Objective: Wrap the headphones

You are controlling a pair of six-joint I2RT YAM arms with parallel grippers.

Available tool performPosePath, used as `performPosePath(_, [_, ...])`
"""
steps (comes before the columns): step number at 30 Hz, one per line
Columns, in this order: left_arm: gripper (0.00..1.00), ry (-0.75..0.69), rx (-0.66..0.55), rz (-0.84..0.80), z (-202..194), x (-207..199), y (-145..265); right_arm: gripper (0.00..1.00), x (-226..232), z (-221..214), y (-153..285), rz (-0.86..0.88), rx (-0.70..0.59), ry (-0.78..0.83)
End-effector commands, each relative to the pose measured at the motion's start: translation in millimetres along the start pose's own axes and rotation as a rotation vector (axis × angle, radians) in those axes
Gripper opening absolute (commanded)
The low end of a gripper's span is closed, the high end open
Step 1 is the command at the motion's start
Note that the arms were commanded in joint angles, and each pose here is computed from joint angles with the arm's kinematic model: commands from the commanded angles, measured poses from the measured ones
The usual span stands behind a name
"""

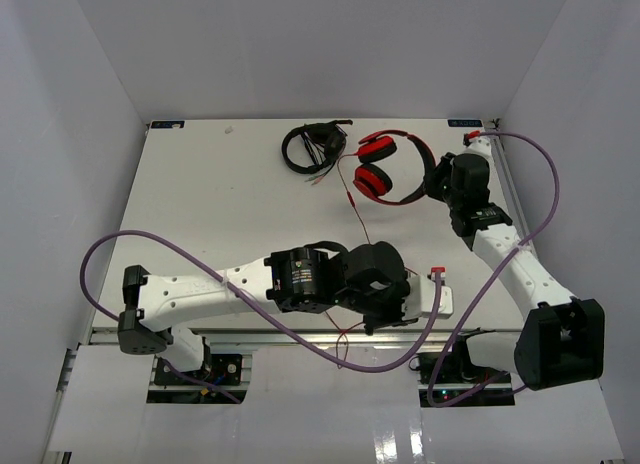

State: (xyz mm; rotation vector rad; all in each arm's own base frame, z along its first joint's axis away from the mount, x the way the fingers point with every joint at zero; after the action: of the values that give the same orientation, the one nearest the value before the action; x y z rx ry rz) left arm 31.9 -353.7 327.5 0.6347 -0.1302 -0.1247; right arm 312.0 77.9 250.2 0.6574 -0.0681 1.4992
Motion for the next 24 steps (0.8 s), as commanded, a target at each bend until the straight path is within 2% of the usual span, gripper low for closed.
performPosePath(1, [0.0,-0.046,-0.124,0.024,49,7,26,0.08,13,-12,-4,0.176,0.02,0.056])
performPosePath(6, [0.0,-0.077,-0.152,0.028,77,14,32,0.08,10,-35,-2,0.275,0.075,0.201])
performPosePath(13, [0.0,-0.11,-0.12,0.153,81,27,52,0.08,11,-48,24,0.577,0.057,0.501])
performPosePath(17, [0.0,-0.089,-0.106,0.217,68,45,67,0.08,13,-47,43,0.702,0.003,0.632])
performPosePath(19, [0.0,-0.055,-0.089,0.239,49,59,74,0.08,14,-44,51,0.747,-0.02,0.673])
performPosePath(24, [0.0,0.006,-0.078,0.297,17,83,87,0.08,20,-41,75,0.858,-0.039,0.695])
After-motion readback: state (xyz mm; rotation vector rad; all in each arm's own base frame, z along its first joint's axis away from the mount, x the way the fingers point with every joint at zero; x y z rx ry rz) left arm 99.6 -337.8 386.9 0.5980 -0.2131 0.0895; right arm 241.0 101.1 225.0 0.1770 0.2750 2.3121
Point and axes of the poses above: each gripper's point midway between its finger pads, its own y axis back along the fingers, its own x axis along the line the jaws close on, z = x × y, the point moved 9 cm from there along y, back along the fingers, and after that the axes turned 4 degrees about -y, right-handed, at the moved point
